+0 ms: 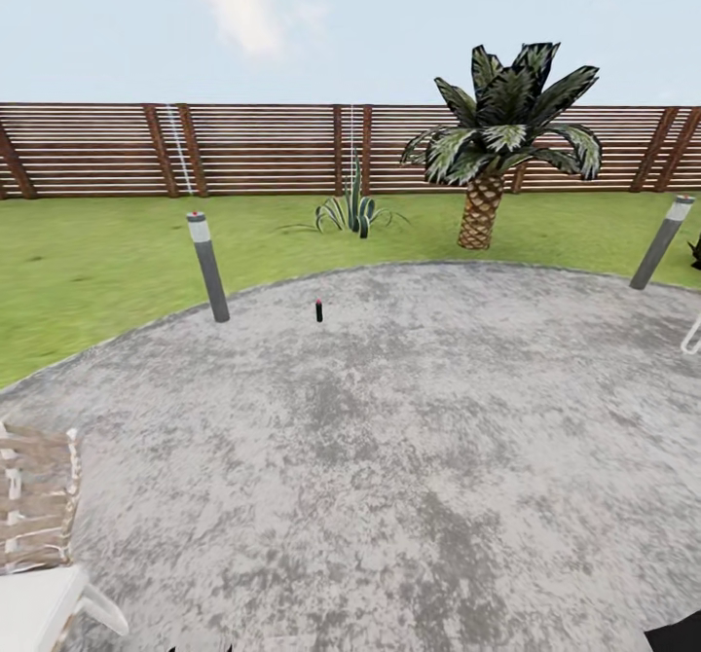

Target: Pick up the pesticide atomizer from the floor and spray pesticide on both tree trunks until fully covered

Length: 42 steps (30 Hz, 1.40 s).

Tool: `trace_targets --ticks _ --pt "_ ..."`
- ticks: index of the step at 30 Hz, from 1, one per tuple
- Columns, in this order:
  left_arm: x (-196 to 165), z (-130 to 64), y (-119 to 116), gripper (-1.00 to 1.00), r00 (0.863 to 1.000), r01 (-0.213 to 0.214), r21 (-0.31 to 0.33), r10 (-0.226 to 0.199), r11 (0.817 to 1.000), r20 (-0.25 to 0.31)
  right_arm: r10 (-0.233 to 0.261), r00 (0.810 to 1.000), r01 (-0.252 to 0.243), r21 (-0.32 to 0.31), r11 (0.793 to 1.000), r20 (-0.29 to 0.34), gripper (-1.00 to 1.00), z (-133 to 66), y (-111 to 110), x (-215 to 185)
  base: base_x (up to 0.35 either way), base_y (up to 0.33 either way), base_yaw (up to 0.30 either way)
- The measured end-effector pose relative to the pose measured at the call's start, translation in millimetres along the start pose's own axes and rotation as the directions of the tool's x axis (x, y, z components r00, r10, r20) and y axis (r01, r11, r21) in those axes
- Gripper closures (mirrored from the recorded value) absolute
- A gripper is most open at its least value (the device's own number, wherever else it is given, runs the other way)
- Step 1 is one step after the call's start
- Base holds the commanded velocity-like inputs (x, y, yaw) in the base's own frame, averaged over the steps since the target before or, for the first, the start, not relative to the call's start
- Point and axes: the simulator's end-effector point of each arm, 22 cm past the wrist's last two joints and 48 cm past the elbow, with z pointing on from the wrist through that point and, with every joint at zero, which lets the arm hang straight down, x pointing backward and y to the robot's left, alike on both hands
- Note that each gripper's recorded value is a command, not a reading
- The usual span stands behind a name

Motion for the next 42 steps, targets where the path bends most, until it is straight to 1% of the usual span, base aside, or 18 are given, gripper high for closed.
trace_targets --ticks 42 --pt "0.0 0.0 -0.1 -1.00 1.000 -0.001 0.000 0.001 1.000 0.000 0.001 1.000 -0.001 0.000 1.000 0.001 -1.00 0.1 -0.1 -0.3 0.339 0.000 0.000"
